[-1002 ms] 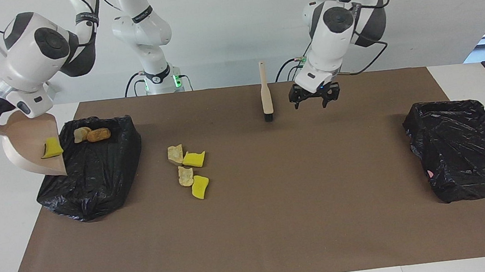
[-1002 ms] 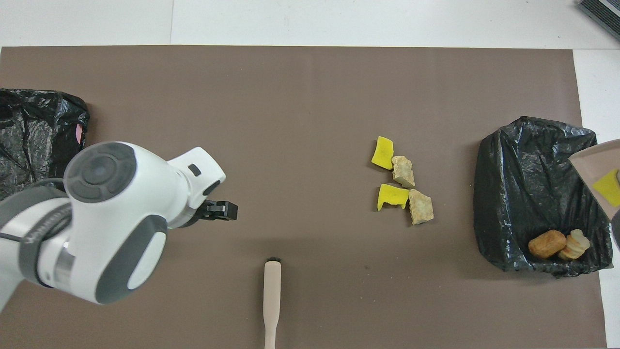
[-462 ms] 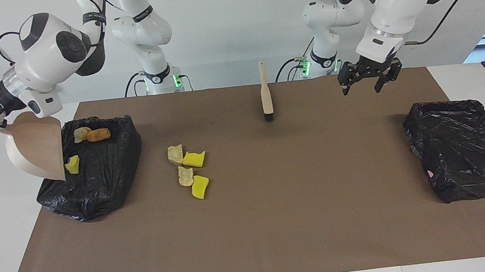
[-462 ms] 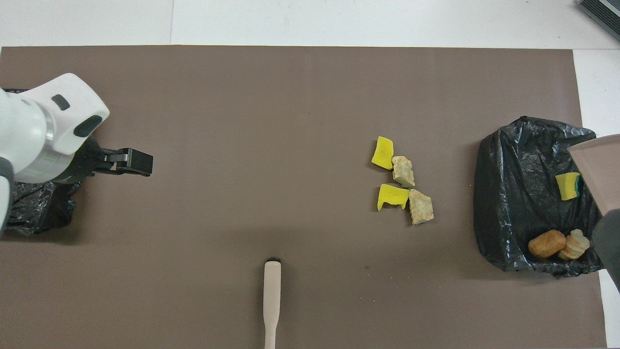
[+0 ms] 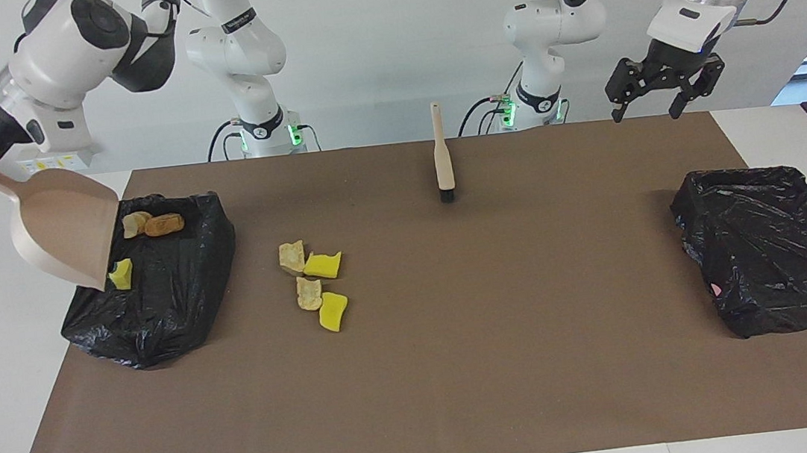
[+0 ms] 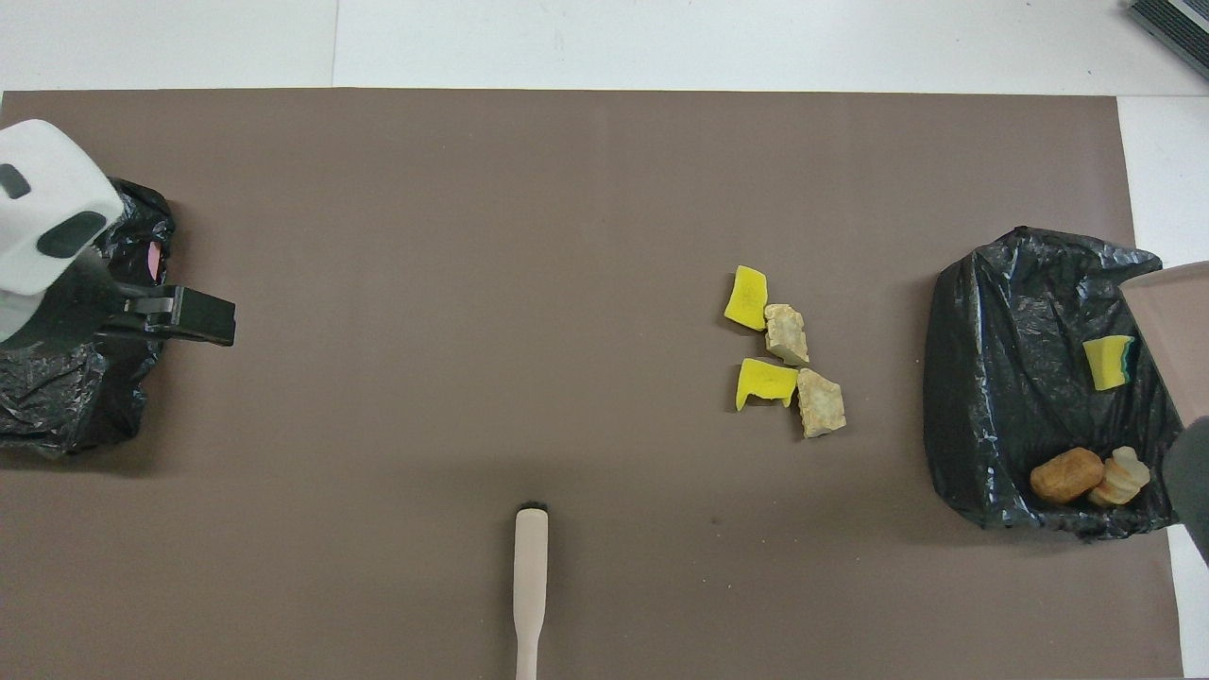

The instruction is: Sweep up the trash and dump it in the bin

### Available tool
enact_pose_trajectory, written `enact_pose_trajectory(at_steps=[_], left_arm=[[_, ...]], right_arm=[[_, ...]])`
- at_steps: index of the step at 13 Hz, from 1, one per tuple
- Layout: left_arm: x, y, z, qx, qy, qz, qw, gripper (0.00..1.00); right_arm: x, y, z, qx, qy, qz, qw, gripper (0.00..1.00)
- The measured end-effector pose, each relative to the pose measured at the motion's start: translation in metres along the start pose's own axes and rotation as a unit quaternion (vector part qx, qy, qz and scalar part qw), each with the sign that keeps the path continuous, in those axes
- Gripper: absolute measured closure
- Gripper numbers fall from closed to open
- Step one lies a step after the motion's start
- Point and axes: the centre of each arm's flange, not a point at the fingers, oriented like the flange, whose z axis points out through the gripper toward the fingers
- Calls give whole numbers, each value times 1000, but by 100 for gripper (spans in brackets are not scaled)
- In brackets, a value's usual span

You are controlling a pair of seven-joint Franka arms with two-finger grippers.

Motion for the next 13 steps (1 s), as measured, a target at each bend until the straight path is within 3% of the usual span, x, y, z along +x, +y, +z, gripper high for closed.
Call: enact_pose_trajectory(at_steps=[3,7,9,13], left_arm=[[-1,-15,-2,0,-3,-4,1000,0],[-2,-16,-3,0,-3,-2,1000,0],[-2,-16,-3,0,-3,-3,1000,0],[-2,-15,-3,0,-3,-2,1000,0]], right_arm=[[-5,-29,-32,34,63,83,994,68],[57,-31,-87,59,141,177,972,68],[98,-35,-121,84,174,232,953,68],[174,-29,-182,161,236,330,900,68]])
